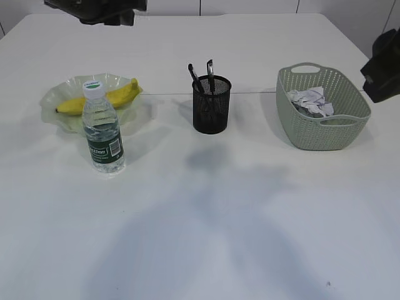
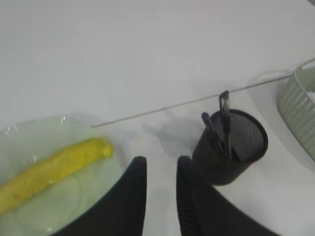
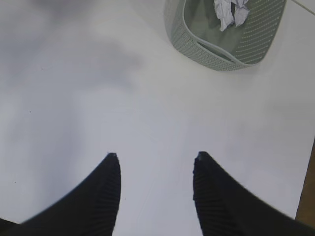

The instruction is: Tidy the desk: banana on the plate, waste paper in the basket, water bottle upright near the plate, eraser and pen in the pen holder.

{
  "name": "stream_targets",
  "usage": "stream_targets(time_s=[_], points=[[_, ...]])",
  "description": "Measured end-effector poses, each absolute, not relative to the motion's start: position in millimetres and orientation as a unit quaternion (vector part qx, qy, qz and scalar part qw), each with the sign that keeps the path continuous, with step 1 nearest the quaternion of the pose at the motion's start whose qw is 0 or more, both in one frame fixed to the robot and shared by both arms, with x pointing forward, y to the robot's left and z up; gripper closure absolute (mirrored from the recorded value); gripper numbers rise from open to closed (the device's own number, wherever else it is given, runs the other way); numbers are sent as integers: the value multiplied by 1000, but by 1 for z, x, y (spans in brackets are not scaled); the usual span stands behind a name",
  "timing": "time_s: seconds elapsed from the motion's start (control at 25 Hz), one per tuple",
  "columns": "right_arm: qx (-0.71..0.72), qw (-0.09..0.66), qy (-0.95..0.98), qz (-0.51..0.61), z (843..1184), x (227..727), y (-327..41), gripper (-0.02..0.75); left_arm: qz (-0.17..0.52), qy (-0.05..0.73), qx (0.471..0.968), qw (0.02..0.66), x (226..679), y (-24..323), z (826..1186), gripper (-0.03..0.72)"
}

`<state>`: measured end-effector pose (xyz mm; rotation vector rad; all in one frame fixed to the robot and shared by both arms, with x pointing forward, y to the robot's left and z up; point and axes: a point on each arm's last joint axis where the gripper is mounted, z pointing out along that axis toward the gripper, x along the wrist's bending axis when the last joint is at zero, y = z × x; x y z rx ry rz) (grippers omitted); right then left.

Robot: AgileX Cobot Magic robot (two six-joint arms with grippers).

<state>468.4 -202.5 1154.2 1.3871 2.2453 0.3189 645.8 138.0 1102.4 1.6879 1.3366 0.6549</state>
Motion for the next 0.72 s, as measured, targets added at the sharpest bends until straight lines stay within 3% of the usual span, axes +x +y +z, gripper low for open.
stream_targets(time_s=[0.4, 0.72], points=[[514, 238, 815, 119, 1154, 468, -202, 372, 204, 658, 644, 332, 645, 215, 1096, 524], [531, 236, 804, 124, 1154, 468, -202, 372, 232, 704, 616, 265, 622, 282, 1118, 368]])
